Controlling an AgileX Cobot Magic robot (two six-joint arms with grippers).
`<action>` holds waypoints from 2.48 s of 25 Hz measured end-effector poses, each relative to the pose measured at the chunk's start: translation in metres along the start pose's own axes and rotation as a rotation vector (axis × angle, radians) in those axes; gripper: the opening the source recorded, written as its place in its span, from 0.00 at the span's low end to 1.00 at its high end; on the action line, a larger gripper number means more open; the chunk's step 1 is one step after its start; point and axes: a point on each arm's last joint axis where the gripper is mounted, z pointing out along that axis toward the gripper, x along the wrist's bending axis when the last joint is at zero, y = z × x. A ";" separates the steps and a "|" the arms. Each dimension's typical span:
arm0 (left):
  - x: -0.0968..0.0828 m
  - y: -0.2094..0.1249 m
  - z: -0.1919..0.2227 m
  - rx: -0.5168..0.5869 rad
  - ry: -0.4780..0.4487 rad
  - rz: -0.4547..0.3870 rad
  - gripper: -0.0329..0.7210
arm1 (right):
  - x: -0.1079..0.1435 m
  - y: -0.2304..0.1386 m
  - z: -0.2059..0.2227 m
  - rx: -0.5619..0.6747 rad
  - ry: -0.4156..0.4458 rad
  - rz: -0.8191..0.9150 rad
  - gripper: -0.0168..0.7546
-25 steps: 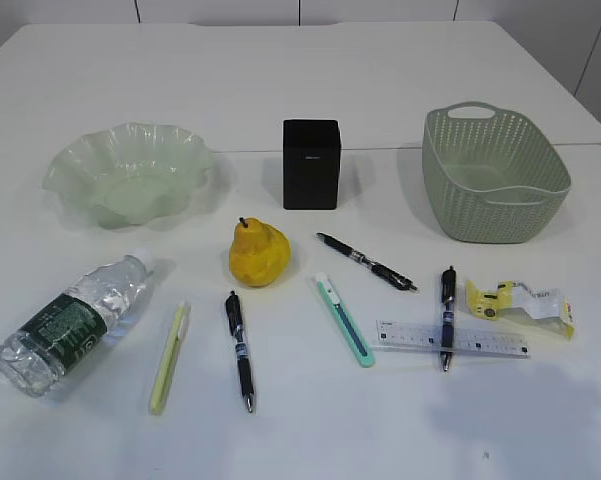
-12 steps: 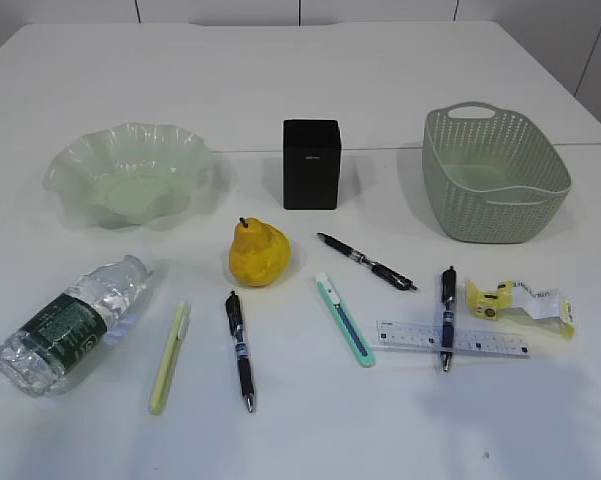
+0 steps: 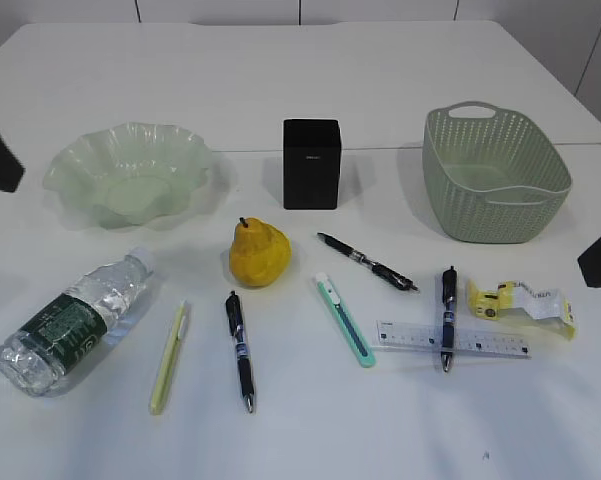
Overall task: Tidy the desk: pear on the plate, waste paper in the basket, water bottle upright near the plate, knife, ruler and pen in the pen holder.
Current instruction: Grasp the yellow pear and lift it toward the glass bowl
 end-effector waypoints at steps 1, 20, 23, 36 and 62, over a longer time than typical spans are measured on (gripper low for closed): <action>-0.004 0.007 0.005 0.003 -0.009 0.016 0.73 | 0.000 0.000 0.001 0.004 0.000 0.001 0.72; -0.118 0.085 0.138 0.122 -0.131 0.257 0.80 | 0.000 0.001 0.001 0.009 0.002 -0.001 0.72; -0.121 0.082 0.153 0.145 -0.126 0.265 0.80 | 0.000 0.001 0.001 0.011 0.002 -0.001 0.72; -0.127 0.073 0.198 0.159 -0.135 0.252 0.80 | 0.000 0.001 0.001 0.013 0.004 0.000 0.72; -0.129 0.063 0.230 0.180 -0.141 0.235 0.63 | 0.000 0.000 0.001 0.018 0.005 0.000 0.72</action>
